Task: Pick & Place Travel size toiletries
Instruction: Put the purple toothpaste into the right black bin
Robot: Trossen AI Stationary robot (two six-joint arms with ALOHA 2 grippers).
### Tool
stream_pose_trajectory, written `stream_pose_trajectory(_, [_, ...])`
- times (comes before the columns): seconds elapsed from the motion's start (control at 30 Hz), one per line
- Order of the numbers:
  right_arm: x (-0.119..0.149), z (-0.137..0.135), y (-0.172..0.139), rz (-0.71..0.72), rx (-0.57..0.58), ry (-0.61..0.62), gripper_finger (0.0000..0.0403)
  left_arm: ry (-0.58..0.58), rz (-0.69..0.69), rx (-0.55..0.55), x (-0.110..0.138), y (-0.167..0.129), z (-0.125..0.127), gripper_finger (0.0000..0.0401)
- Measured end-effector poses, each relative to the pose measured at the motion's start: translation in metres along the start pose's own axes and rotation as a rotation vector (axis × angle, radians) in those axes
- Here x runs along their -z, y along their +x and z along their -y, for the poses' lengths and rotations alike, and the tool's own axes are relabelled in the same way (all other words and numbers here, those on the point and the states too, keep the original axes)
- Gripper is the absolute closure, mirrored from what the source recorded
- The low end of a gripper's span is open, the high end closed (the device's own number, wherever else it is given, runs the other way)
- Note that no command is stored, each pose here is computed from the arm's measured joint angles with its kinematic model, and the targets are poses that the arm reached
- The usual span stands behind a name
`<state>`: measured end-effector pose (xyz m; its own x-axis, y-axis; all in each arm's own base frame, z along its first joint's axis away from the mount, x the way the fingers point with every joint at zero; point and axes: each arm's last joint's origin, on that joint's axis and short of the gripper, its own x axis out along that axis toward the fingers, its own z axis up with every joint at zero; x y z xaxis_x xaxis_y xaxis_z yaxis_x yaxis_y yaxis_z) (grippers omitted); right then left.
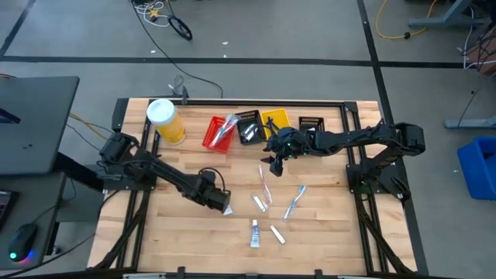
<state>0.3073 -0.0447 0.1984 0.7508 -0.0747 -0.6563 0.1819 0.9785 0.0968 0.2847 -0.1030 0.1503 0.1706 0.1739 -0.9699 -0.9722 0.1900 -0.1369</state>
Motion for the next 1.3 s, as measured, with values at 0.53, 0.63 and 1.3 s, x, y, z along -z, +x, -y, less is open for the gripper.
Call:
stream_pose_trajectory(0.53, [0.0, 0.0, 0.0, 0.0, 0.0, 0.0, 0.0187, 0.066, 0.002, -0.001, 0.0014, 0.0028, 0.0007, 0.0274])
stream_pose_trajectory(0.63, [0.0001, 0.0, 0.0, -0.001, 0.0, 0.0, 0.0182, 0.066, 0.002, -0.001, 0.0014, 0.0028, 0.0007, 0.0288])
stream_pose_trajectory(1.3, [0.0001, 0.0001, 0.0, -0.001, 0.0, 0.0, 0.0191, 0.154, 0.006, -0.001, 0.0014, 0.0026, 0.0006, 0.0259])
